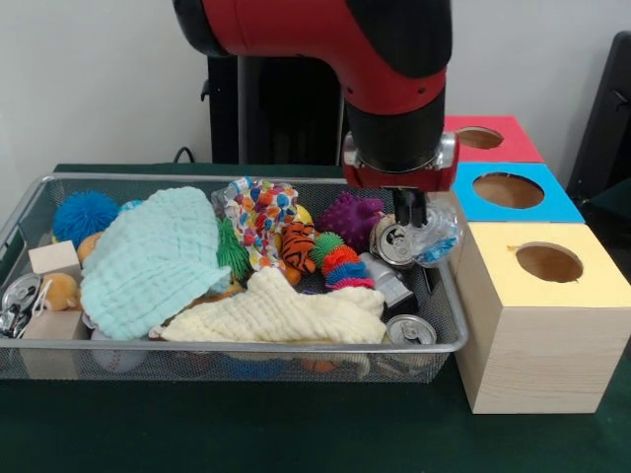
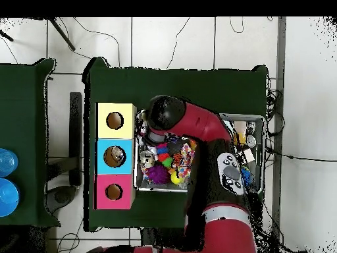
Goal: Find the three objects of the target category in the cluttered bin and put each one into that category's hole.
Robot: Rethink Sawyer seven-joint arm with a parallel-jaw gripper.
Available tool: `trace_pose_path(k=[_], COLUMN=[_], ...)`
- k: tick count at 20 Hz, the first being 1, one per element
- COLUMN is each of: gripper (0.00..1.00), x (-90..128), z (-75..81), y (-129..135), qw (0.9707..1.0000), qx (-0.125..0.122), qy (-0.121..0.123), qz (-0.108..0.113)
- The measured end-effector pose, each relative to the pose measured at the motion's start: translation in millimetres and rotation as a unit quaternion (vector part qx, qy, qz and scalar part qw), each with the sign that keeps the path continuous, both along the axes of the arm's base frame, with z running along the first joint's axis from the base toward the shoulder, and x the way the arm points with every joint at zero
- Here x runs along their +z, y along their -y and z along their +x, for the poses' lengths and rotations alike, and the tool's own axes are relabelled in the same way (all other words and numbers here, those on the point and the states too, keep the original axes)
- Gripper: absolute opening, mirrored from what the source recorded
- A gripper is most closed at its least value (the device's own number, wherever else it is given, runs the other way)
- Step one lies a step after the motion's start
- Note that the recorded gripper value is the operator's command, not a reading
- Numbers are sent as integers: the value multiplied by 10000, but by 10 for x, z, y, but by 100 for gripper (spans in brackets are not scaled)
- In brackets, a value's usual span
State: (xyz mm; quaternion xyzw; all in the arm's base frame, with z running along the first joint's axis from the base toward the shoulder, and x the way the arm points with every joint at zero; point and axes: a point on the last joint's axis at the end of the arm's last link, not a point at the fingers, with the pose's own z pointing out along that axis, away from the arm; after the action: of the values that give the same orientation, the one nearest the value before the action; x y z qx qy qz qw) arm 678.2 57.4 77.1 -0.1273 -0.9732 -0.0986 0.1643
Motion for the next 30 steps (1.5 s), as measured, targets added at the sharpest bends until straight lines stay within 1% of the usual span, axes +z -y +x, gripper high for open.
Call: trace_pose_path(k=[4,7,12,21,25,30], gripper=[0,0,0,0,0,0], x=[76,129,220,329,373,451], z=[34,59,101,121,116,31], y=[-134,-176,-170,-141,-143,-290], qw=[9999,9998,9995,9991,9990,9992], qx=[-104,-169,-291,-400,-429,-389], qy=[24,50,101,133,146,112], qz=[5,10,9,32,5,16])
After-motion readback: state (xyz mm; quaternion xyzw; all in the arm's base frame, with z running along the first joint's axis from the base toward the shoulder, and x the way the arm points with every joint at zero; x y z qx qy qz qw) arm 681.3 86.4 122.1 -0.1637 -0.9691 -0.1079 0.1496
